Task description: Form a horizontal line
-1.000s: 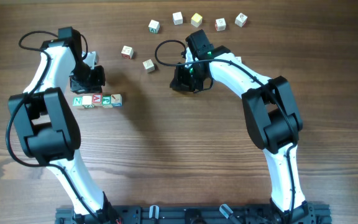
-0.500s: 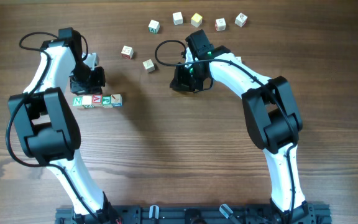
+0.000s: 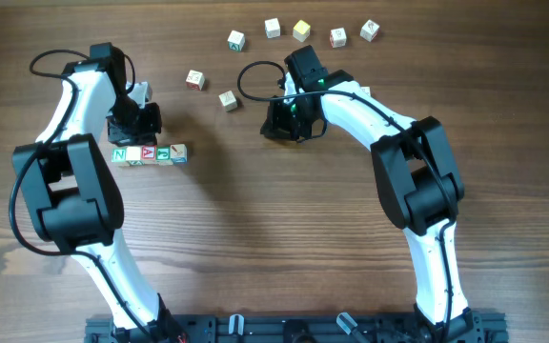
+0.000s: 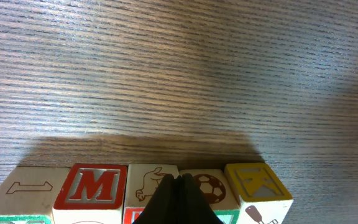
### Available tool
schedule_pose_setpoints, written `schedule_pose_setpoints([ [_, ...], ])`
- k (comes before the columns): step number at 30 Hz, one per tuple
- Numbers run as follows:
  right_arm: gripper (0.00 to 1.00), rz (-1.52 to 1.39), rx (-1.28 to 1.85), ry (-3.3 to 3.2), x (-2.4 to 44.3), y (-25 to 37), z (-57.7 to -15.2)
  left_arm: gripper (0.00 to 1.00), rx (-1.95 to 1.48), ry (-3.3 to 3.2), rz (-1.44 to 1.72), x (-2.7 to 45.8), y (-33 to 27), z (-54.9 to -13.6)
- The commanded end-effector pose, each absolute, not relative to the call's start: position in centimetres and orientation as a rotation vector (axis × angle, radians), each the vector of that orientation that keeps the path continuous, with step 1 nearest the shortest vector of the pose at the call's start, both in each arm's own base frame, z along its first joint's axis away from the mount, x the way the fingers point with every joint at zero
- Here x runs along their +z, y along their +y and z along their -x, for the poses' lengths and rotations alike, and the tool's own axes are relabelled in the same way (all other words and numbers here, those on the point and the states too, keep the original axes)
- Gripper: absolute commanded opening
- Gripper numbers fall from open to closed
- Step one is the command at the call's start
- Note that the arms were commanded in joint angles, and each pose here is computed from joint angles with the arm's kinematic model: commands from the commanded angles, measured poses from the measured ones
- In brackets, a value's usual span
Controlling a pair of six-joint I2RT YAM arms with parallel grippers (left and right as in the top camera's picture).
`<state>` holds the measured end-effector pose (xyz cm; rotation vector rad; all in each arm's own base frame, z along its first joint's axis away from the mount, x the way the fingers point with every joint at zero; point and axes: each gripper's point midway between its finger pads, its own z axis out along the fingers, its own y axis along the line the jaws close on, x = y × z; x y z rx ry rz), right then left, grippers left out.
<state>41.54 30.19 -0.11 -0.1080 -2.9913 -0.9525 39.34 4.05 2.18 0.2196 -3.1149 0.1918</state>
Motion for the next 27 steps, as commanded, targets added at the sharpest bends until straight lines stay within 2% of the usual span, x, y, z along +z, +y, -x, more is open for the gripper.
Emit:
schedule_pose_setpoints([
  [1,0.22,0.176,-0.637,-3.057,-5.8,26.5,-40.7,0.04,0.216,-3.110,-0.232,2.1,3.6,-39.5],
  [27,0.22,0.177,-0.636,-3.057,-5.8,26.5,-40.7,0.04,0.202,-3.139,-0.233,2.1,3.9,-40.2],
])
